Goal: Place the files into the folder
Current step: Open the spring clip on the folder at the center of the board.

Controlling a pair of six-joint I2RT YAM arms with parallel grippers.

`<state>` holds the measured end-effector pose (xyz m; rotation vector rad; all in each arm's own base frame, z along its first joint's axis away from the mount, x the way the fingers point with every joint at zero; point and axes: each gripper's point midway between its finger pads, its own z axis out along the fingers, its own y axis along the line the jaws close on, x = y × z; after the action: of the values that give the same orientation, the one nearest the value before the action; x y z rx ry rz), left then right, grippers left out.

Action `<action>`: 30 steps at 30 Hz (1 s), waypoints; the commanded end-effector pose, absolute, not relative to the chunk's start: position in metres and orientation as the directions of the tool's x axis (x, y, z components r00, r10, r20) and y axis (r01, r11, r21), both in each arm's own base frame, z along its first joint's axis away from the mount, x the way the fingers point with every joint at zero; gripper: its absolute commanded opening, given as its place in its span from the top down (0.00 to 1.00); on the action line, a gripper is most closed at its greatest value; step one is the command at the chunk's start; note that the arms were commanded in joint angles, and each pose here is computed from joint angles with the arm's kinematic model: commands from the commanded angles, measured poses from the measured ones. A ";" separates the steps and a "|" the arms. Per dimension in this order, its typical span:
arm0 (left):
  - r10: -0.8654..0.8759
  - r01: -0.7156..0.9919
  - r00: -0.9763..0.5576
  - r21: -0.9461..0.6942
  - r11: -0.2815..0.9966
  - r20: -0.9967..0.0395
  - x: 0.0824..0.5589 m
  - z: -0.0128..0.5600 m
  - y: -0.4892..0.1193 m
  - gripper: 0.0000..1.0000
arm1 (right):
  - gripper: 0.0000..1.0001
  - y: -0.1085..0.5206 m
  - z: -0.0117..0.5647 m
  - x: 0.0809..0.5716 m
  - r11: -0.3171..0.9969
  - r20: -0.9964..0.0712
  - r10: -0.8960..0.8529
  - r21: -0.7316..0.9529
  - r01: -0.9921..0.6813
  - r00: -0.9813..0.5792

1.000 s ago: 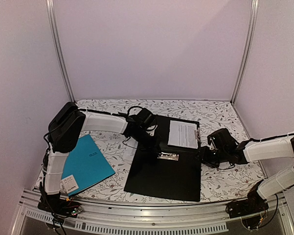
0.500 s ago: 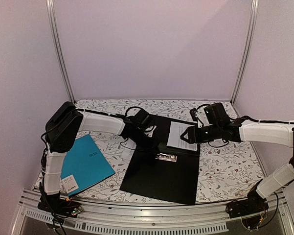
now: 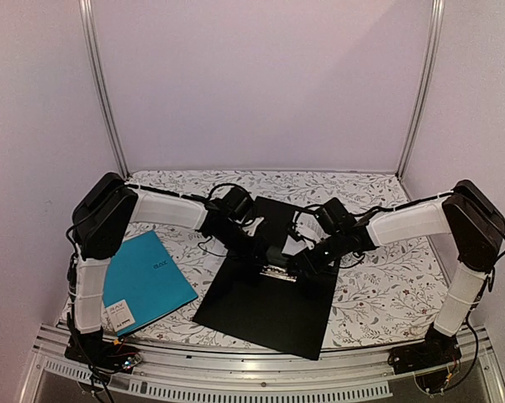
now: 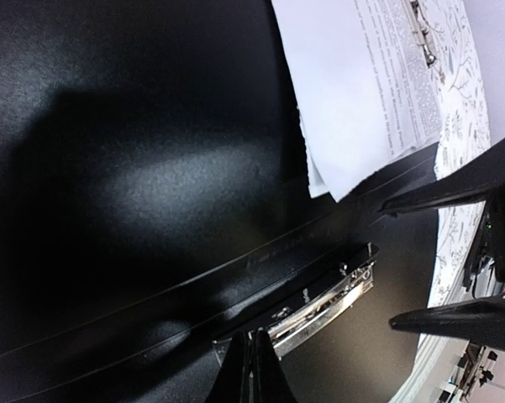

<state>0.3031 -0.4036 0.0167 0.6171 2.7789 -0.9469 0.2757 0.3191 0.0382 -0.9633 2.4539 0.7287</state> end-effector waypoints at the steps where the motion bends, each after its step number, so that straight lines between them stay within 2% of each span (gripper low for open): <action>1: 0.369 0.382 -0.921 -0.492 0.782 -0.127 0.284 -0.022 -0.369 1.00 | 0.42 0.338 0.031 0.273 0.548 -0.562 -0.589 0.250 -0.798 -0.581; 8: 0.370 0.383 -0.920 -0.506 0.773 -0.132 0.284 -0.020 -0.370 1.00 | 0.45 0.340 0.005 0.266 0.522 -0.516 -0.679 0.159 -0.838 -0.521; 11: 0.367 0.381 -0.921 -0.508 0.772 -0.133 0.286 -0.019 -0.371 1.00 | 0.50 0.336 -0.003 0.263 0.515 -0.501 -0.704 0.127 -0.847 -0.503; 15: 0.366 0.378 -0.922 -0.510 0.772 -0.130 0.286 -0.020 -0.370 1.00 | 0.61 0.332 -0.010 0.262 0.511 -0.490 -0.723 0.096 -0.854 -0.487; 30: 0.327 0.329 -0.940 -0.515 0.792 -0.098 0.282 -0.032 -0.363 1.00 | 0.73 0.311 -0.033 0.258 0.544 -0.464 -0.741 0.011 -0.839 -0.486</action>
<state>0.3017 -0.4001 0.0151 0.6226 2.7757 -1.0302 0.2738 0.3463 0.0143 -1.2628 2.2304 0.4797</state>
